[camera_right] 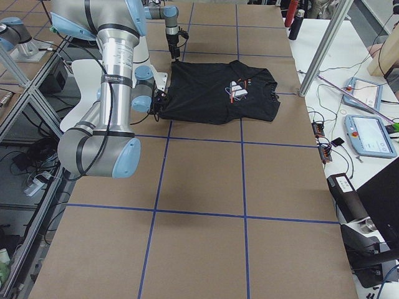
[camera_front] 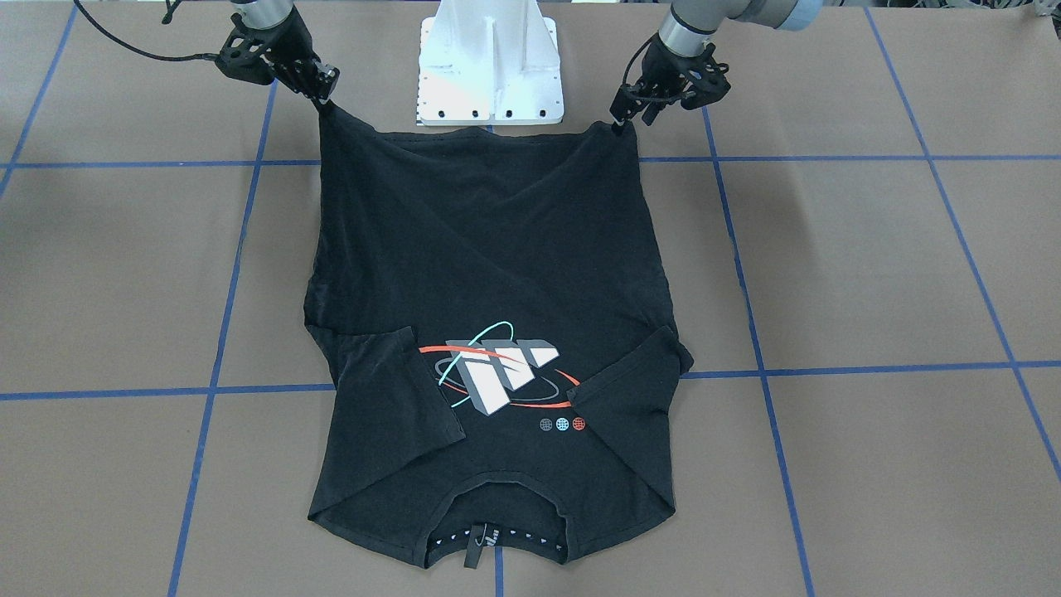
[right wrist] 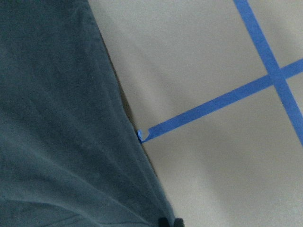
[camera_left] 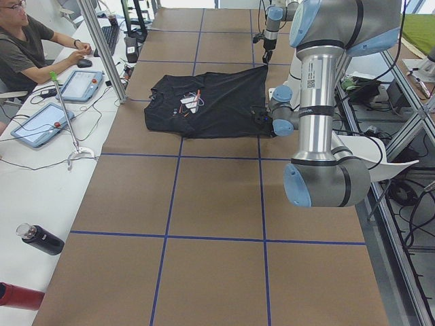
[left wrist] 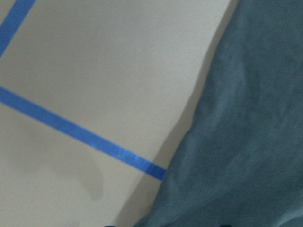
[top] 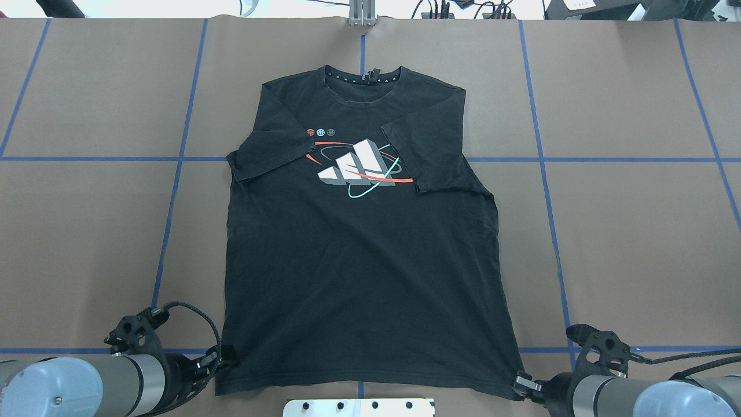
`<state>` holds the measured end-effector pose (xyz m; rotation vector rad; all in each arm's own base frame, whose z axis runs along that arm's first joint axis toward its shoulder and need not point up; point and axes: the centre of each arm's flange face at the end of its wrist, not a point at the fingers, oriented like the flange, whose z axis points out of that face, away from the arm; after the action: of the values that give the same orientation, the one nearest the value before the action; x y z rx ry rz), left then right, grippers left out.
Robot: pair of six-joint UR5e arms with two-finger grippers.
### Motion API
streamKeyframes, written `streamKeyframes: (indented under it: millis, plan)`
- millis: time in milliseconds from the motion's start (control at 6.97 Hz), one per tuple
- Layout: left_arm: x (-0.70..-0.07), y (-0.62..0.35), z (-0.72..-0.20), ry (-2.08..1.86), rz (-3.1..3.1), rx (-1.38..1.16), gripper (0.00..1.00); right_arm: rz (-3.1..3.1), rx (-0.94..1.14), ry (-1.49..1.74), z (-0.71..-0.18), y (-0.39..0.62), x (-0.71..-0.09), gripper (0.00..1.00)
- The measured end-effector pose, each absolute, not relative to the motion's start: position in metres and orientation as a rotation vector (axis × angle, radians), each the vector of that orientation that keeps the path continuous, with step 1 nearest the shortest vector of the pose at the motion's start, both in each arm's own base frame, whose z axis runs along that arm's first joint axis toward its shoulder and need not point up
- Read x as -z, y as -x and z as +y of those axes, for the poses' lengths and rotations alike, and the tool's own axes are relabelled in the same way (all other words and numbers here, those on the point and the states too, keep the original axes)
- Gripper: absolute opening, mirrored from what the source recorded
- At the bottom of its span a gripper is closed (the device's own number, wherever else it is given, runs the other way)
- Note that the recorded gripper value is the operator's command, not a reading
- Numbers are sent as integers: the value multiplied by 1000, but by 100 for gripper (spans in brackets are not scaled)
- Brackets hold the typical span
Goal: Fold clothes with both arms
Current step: 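Move the left gripper to the other hem corner and grasp both hem corners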
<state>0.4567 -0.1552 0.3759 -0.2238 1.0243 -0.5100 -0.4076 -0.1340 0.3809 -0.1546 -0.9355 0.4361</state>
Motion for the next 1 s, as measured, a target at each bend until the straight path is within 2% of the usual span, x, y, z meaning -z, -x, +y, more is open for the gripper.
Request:
streamKeyframes:
  millis: [287,1005]
  plan:
    - [-380,-464,-140,226,1017,521,74,-936,-438,153,-134,408,-381,0]
    - [-386,-466,-142,182,1013,536,70,-936,-439,151,-135,407,-381,0]
